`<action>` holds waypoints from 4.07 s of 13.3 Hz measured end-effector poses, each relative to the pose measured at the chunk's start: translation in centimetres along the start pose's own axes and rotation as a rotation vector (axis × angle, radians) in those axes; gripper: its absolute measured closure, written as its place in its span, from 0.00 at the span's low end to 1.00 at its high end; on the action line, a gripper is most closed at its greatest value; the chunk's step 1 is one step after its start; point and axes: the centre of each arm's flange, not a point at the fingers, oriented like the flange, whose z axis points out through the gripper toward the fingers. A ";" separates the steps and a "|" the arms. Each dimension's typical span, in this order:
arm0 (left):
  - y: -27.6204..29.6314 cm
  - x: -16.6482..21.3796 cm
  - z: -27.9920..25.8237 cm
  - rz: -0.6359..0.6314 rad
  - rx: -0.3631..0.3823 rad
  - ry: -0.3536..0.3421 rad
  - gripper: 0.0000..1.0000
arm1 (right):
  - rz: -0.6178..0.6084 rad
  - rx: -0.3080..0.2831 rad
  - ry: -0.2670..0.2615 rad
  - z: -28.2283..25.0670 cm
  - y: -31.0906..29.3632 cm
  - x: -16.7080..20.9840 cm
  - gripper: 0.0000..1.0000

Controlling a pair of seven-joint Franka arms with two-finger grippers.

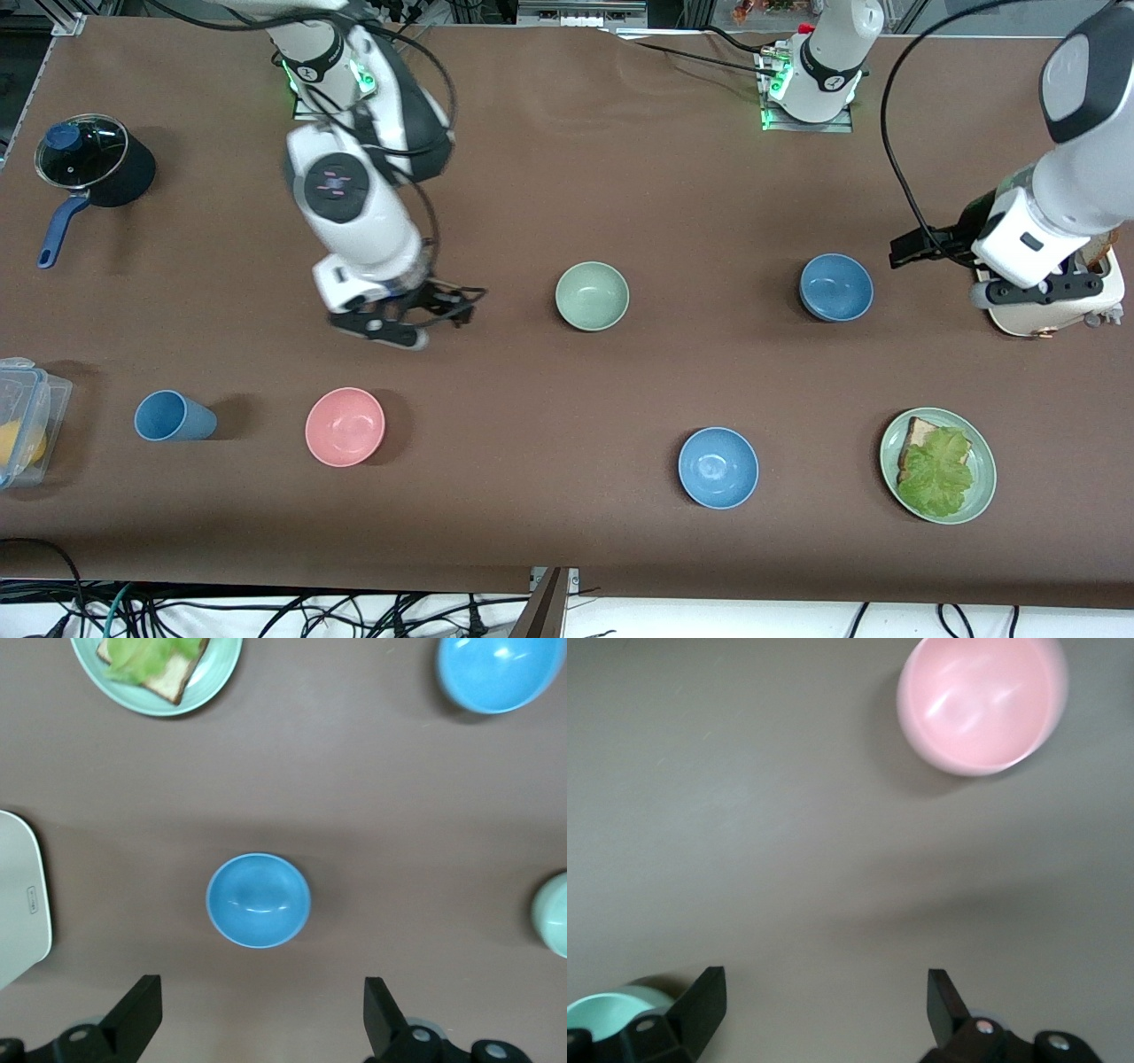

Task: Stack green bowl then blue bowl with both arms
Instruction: 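Withdraw the right gripper while the left gripper reaches the blue bowl, then grasp the rim of the blue bowl with the left gripper, then carry the blue bowl with the left gripper over the green bowl, then lower the blue bowl into the green bowl and open the left gripper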

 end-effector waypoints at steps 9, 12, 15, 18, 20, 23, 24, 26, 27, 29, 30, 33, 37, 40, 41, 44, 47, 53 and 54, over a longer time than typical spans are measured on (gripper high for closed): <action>-3.2 1.8 20.7 0.304 0.031 0.001 0.00 | -0.095 0.062 -0.115 -10.0 14.6 3.4 0.00; -4.6 1.3 26.0 0.385 0.029 -0.006 0.00 | -0.092 0.062 -0.124 -10.9 18.7 4.4 0.00; -5.8 1.6 28.0 0.482 0.023 -0.009 0.00 | -0.099 0.029 -0.147 -11.9 20.3 3.9 0.00; -6.5 1.3 28.5 0.510 0.018 -0.022 0.05 | -0.100 0.024 -0.161 -12.0 20.5 3.7 0.00; -6.3 1.0 28.8 0.521 0.016 -0.029 0.24 | -0.108 0.012 -0.158 -12.0 20.4 3.7 0.00; -5.8 0.7 29.2 0.543 0.012 -0.037 0.58 | -0.128 -0.017 -0.151 -11.9 19.9 3.5 0.00; -5.7 0.7 29.2 0.545 0.012 -0.038 0.69 | -0.130 -0.025 -0.150 -11.8 20.0 3.5 0.00; -5.7 0.7 29.2 0.548 0.012 -0.037 0.90 | -0.131 -0.030 -0.146 -11.5 20.1 3.7 0.00; -5.7 0.8 28.9 0.561 0.013 -0.032 0.96 | -0.132 -0.031 -0.146 -11.4 20.2 3.8 0.00; -5.7 1.2 27.5 0.595 0.019 -0.011 0.95 | -0.140 -0.033 -0.145 -11.3 20.4 4.0 0.00; -5.6 1.5 26.2 0.605 0.020 -0.014 0.95 | -0.147 -0.033 -0.145 -11.2 20.5 4.1 0.00; -2.0 2.7 20.5 0.651 0.012 -0.038 0.95 | -0.163 -0.032 -0.146 -11.2 20.9 4.2 0.00; 10.8 2.2 14.3 0.618 0.004 0.008 0.95 | -0.170 -0.031 -0.146 -11.2 20.9 4.2 0.00; 21.3 -0.3 15.3 0.465 0.005 0.005 0.95 | -0.176 -0.030 -0.145 -11.2 20.8 4.2 0.00; 24.6 -1.1 16.4 0.404 0.005 -0.005 0.95 | -0.178 -0.030 -0.144 -11.2 20.8 4.2 0.00; 32.1 -2.6 20.1 0.263 0.002 -0.036 0.95 | -0.181 -0.030 -0.144 -11.3 20.7 4.2 0.00; 34.6 -2.5 22.8 0.229 0.000 -0.062 0.95 | -0.183 -0.030 -0.144 -11.3 20.6 4.2 0.00; 36.2 -2.9 23.4 0.236 -0.011 -0.065 0.95 | -0.184 -0.029 -0.144 -11.3 20.5 4.1 0.00; 36.6 -3.2 23.6 0.242 -0.009 -0.066 0.95 | -0.184 -0.029 -0.144 -11.3 20.5 4.1 0.00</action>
